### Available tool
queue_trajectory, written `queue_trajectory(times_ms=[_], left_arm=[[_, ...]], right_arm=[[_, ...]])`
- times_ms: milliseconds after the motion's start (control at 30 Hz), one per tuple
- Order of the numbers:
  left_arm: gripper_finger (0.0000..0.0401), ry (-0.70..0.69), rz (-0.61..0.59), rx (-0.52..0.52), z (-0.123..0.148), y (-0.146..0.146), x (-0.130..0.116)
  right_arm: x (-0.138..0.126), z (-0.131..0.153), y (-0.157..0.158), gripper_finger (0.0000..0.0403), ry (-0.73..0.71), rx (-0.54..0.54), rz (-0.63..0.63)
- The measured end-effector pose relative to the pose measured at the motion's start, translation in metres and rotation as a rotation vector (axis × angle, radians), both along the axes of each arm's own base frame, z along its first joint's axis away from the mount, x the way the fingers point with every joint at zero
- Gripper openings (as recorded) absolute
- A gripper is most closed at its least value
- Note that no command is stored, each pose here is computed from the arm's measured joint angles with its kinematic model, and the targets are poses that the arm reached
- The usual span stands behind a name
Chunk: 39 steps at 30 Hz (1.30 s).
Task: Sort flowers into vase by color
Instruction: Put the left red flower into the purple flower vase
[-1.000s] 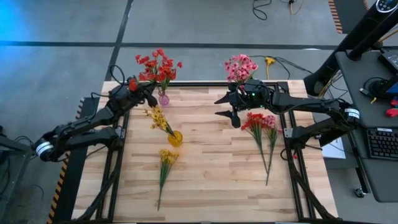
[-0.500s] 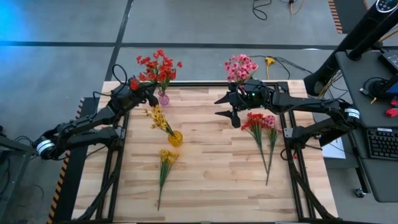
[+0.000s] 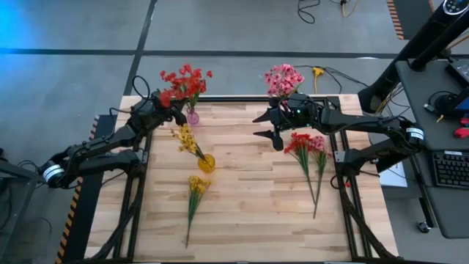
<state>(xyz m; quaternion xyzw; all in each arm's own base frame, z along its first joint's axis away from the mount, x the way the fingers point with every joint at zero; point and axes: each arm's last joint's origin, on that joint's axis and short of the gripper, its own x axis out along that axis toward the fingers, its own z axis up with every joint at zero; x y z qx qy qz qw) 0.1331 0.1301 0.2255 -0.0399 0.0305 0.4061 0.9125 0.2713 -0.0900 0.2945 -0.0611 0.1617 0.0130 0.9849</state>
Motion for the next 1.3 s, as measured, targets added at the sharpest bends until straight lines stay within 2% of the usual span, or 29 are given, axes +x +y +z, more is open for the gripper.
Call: queue_trajectory(times_ms=[600, 833, 1167, 1300], left_arm=[[0.0143, 0.01, -0.001, 0.005, 0.002, 0.0, 0.0], [0.0167, 0.044, -0.002, -0.026, -0.001, -0.003, -0.003], [0.0189, 0.021, -0.004, -0.008, 0.005, -0.008, -0.008], [0.0194, 0.043, -0.007, -0.031, 0.004, -0.011, -0.011]], right_arm=[[0.0, 0.0, 0.0, 0.0215, 0.001, 0.0, 0.0], [0.0, -0.001, 0.0, 0.0215, 0.009, 0.012, -0.003], [0.0, -0.001, 0.0, 0.0215, 0.01, 0.026, -0.008], [0.0, -0.001, 0.0, 0.0215, 0.01, 0.029, -0.009]])
